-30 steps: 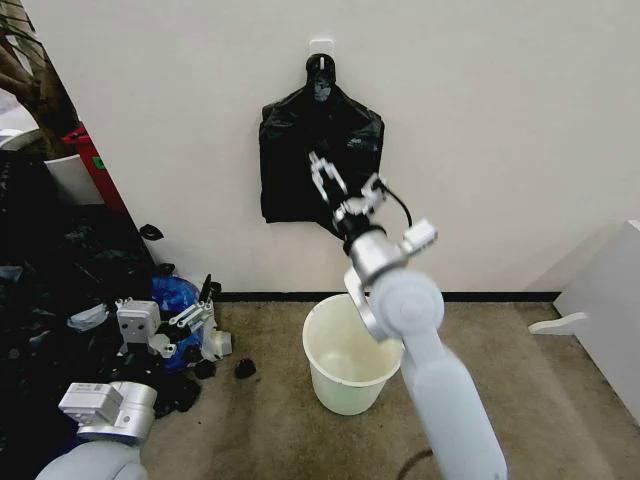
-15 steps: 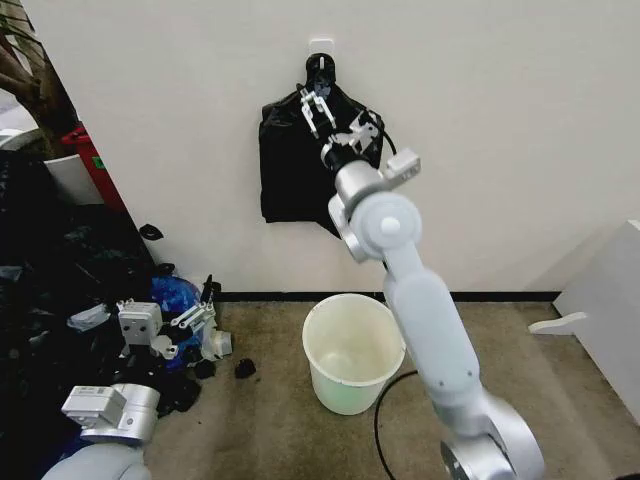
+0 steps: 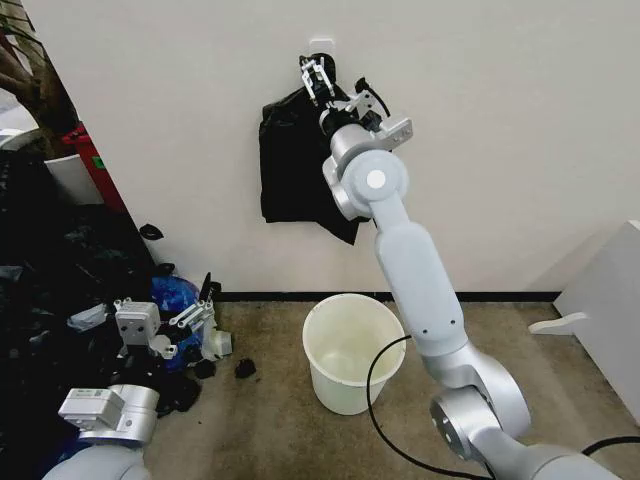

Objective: Place the garbage bag over the trash bin.

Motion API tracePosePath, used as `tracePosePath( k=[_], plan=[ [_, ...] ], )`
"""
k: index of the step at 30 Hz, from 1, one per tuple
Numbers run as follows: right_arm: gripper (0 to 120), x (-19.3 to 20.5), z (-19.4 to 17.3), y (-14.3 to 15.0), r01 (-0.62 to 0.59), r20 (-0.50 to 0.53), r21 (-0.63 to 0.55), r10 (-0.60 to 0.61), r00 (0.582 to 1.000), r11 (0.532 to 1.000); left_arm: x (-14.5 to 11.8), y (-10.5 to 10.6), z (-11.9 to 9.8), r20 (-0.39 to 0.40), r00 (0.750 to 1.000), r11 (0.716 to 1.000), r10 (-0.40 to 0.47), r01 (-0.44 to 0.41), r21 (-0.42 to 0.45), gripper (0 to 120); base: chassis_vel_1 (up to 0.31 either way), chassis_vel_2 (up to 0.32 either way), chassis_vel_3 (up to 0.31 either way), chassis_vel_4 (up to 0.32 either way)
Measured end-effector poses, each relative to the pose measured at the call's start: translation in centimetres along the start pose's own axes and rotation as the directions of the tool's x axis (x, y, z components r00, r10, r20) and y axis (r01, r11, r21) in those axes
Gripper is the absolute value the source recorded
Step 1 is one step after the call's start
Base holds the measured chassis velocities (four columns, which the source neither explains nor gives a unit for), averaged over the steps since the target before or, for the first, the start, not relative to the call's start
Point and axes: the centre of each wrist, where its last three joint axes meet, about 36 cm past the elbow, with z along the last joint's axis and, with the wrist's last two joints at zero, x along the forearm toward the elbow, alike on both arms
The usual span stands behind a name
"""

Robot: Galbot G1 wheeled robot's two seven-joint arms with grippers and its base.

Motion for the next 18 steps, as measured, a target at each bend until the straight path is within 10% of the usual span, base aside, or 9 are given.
tracePosePath(
  k=[18],
  plan=[
    [99,-1.6,-0.6,0.4,-0.013,0.032,0.022,0.012,0.999,1.0,-0.4,0.1,0.2,0.007,1.0,1.0,-0.004,0.004,0.003,100,0.0,0.0,0.0,0.0]
  ],
)
